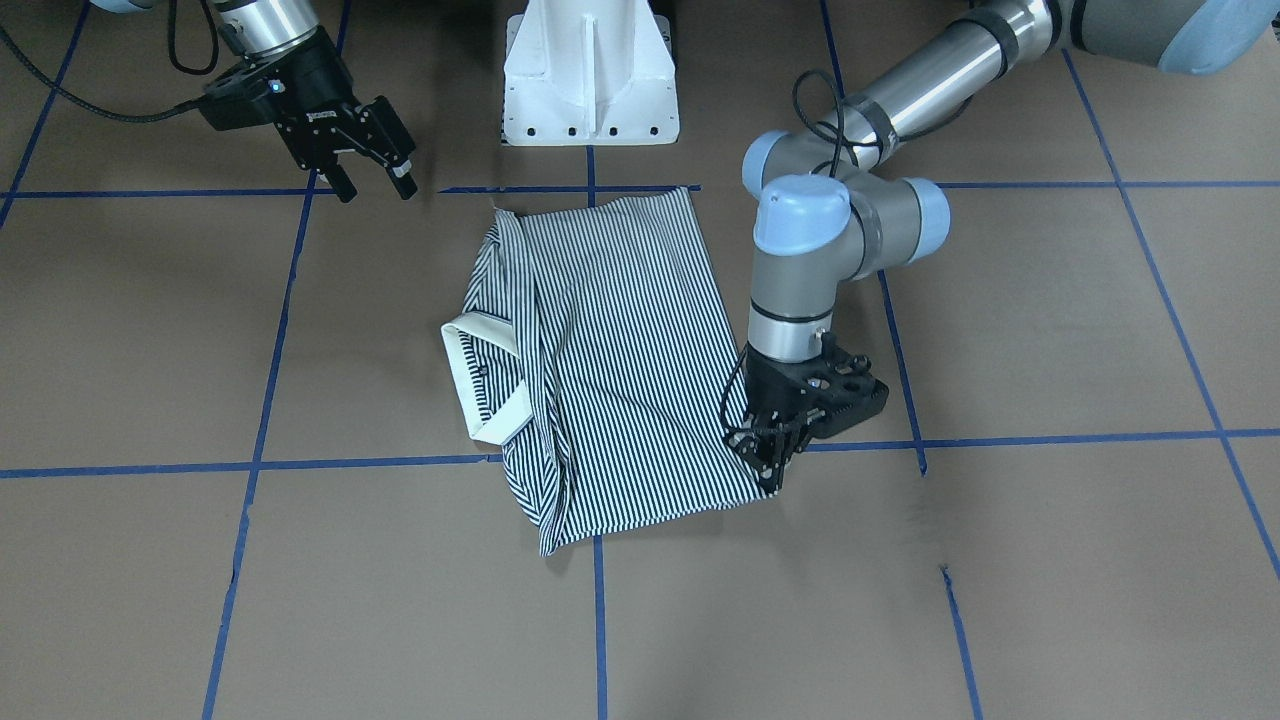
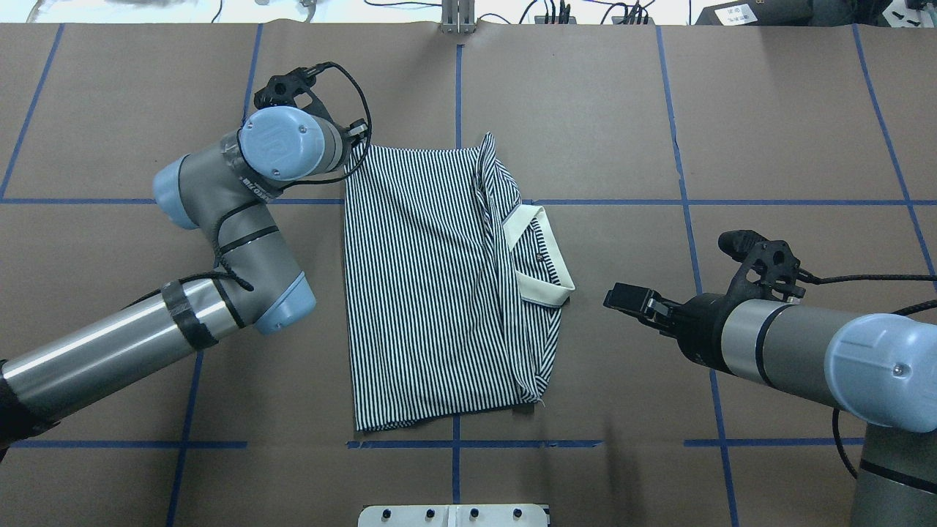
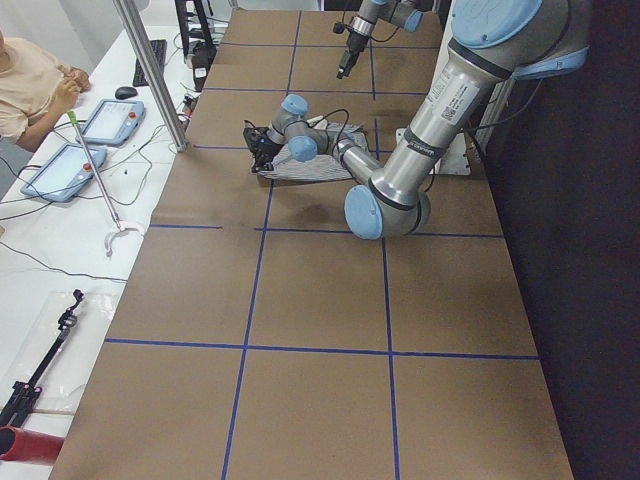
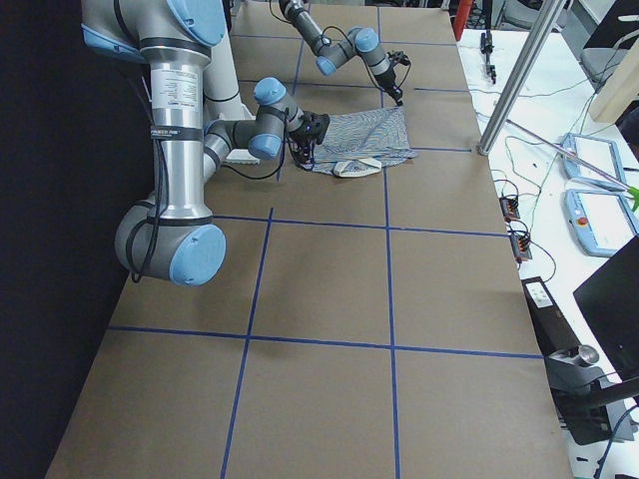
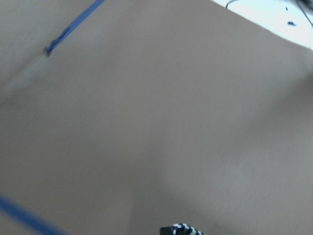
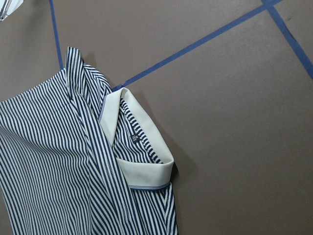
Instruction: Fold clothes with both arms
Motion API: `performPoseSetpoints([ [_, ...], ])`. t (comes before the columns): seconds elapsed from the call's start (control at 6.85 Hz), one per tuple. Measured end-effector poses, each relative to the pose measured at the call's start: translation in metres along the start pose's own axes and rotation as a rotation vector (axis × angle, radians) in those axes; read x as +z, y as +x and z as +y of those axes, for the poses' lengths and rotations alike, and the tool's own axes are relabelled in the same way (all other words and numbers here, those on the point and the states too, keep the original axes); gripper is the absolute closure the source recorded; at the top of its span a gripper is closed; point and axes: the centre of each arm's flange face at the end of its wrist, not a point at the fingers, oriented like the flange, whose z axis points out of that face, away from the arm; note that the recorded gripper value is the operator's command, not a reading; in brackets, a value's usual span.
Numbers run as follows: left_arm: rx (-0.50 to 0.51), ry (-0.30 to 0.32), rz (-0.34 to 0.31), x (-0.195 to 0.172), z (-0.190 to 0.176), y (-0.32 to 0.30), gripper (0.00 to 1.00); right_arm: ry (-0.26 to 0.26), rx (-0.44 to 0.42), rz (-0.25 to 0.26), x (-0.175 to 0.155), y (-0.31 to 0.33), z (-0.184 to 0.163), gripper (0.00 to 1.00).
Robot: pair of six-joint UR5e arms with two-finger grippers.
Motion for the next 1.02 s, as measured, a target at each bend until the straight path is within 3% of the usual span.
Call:
performPoseSetpoints([
  [0.15, 0.048, 0.015, 0.009, 0.024, -0.012, 0.019, 0.95, 0.011, 0.001, -0.008, 0.002, -0.004, -0.001, 0.0],
  [0.29, 0.125, 0.027, 0.02, 0.039, -0.017, 0.038, 0.73, 0.034, 0.002, -0.014, 0.002, -0.006, -0.003, 0.0],
  [0.58, 0.234, 0.095, 0.027, 0.047, -0.033, 0.078, 0.45, 0.074, 0.002, -0.013, 0.015, -0.013, -0.005, 0.0],
  [0.73, 0.248, 0.125, 0.047, 0.04, -0.053, 0.07, 0.41, 0.091, -0.004, 0.011, 0.039, -0.023, -0.002, 0.0],
  [1.02, 0.196, 0.144, 0.028, 0.042, -0.087, -0.025, 0.45, 0.103, -0.034, 0.089, 0.098, -0.104, 0.018, 0.0],
])
